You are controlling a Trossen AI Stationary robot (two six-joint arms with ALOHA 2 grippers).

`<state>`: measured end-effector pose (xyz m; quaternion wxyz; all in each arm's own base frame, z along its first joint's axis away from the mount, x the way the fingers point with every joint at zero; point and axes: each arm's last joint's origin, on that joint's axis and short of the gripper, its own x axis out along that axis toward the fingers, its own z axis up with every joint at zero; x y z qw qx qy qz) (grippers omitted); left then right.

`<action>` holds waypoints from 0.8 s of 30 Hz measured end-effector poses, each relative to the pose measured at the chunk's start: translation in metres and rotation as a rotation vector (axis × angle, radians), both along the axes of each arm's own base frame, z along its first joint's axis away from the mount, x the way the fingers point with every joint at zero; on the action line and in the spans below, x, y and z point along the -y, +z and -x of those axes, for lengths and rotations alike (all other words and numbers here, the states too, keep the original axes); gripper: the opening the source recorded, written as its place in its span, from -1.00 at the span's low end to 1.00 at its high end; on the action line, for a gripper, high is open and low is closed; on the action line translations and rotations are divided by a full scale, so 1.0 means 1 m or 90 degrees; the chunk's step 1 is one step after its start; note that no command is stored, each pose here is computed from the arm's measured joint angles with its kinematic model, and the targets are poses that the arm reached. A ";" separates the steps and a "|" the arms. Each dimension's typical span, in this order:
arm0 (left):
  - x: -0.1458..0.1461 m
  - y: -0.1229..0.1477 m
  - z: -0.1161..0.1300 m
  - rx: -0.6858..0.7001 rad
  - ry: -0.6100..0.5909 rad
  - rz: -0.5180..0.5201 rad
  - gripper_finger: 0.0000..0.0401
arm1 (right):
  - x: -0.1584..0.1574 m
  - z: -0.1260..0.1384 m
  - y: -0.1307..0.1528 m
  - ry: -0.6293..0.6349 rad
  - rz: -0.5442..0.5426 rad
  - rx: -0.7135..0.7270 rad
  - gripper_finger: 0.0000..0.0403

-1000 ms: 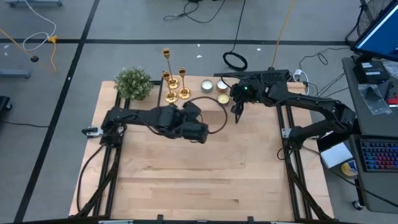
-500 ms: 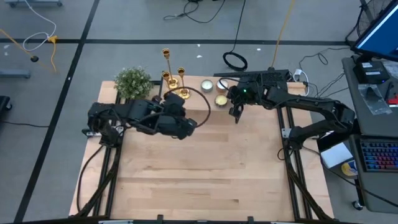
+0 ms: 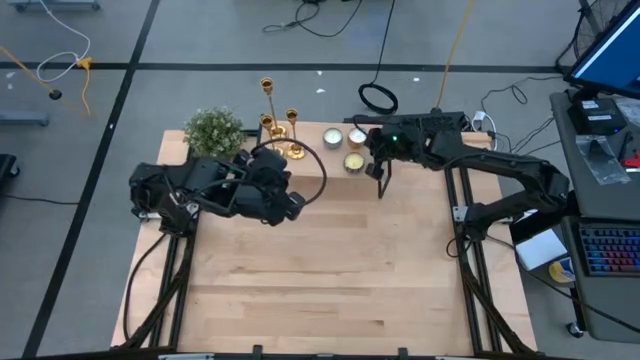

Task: Pick & Place candle stick holders
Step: Put the red and black scented candle on the shelf

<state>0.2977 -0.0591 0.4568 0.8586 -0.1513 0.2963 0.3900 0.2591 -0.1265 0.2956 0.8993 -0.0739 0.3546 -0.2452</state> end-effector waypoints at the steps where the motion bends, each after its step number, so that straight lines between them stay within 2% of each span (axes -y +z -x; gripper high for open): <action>1: 0.000 -0.001 -0.001 -0.005 -0.005 -0.002 -0.96 | -0.002 0.000 0.002 0.005 -0.006 -0.014 -1.00; 3: 0.000 -0.001 -0.001 -0.012 -0.012 -0.005 -0.96 | -0.009 0.004 0.000 0.021 -0.032 -0.057 -1.00; 6: 0.000 0.000 0.000 -0.022 -0.024 -0.015 -0.99 | -0.019 0.001 0.001 0.057 -0.053 -0.055 -1.00; 16: 0.002 -0.001 0.000 -0.031 -0.038 -0.024 -0.97 | -0.023 -0.011 -0.017 0.062 -0.079 -0.093 -1.00; 21: 0.003 -0.006 -0.001 -0.047 -0.035 -0.041 -0.99 | -0.022 -0.014 -0.010 0.063 -0.060 -0.051 -1.00; 24: -0.001 -0.010 0.006 -0.053 -0.023 -0.035 -0.98 | -0.022 -0.015 -0.007 0.064 -0.053 -0.034 -1.00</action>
